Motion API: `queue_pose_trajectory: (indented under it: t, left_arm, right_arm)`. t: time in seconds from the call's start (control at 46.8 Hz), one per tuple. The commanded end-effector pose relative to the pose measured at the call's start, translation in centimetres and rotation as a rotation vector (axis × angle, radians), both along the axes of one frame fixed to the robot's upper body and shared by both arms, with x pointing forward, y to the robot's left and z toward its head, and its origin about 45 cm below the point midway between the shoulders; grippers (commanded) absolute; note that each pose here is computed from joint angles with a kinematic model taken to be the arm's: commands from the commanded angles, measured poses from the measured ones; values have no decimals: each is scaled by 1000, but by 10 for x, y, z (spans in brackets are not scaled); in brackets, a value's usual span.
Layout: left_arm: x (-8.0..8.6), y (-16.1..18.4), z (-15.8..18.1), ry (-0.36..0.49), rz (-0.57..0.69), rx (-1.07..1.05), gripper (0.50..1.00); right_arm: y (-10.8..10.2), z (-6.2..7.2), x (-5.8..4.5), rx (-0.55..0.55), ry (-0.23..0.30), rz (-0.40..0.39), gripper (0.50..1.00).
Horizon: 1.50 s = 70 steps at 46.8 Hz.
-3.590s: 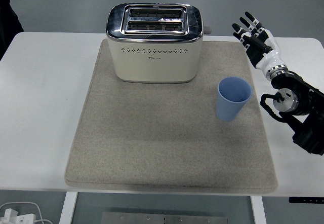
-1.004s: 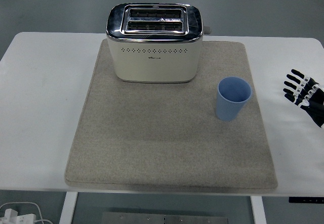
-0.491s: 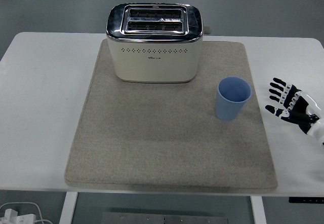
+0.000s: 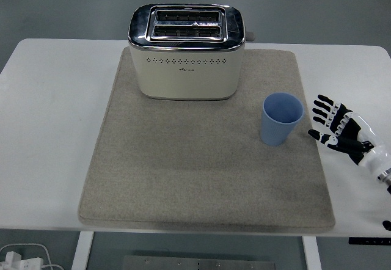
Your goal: Put the water cup in front of the bread machine
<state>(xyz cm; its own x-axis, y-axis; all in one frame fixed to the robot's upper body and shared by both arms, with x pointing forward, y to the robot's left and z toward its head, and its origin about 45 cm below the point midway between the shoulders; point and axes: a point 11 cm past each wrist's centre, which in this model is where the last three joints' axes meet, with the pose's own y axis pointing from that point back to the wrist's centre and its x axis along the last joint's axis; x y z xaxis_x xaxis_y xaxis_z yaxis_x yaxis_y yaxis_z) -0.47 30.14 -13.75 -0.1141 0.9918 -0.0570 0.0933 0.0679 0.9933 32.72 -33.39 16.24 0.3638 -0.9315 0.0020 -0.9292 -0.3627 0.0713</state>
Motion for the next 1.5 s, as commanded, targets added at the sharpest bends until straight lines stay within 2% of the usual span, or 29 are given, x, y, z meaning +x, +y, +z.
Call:
queue_pose_trajectory:
  t: [0.0, 0.256, 0.427, 0.534, 1.026, 1.175, 1.389, 1.474]
  left_arm:
    - [0, 0, 0, -1, 0, 0, 1000]
    - [0, 0, 0, 1, 0, 0, 1000]
    - [0, 0, 0, -1, 0, 0, 1000]
    - [0, -1, 0, -1, 0, -2, 1000]
    - [1, -3, 0, -1, -3, -8, 1000]
    - [1, -3, 0, -1, -1, -8, 1000]
    - [1, -3, 0, -1, -1, -8, 1000]
    - [1, -3, 0, -3, -1, -8, 1000]
  right_arm:
    - [3, 2, 0, 4, -6, 1, 926]
    - [14, 4, -2, 3, -20, 14, 926]
    - [16, -1, -5, -10, -16, 14, 926]
    - [21, 1, -7, -1, -19, 20, 926]
    - [44, 3, -8, 21, -42, 45, 926]
    - [46, 6, -5, 16, -55, 47, 926]
    - [56, 4, -5, 32, -56, 55, 926]
    - [66, 3, -5, 53, -55, 63, 926]
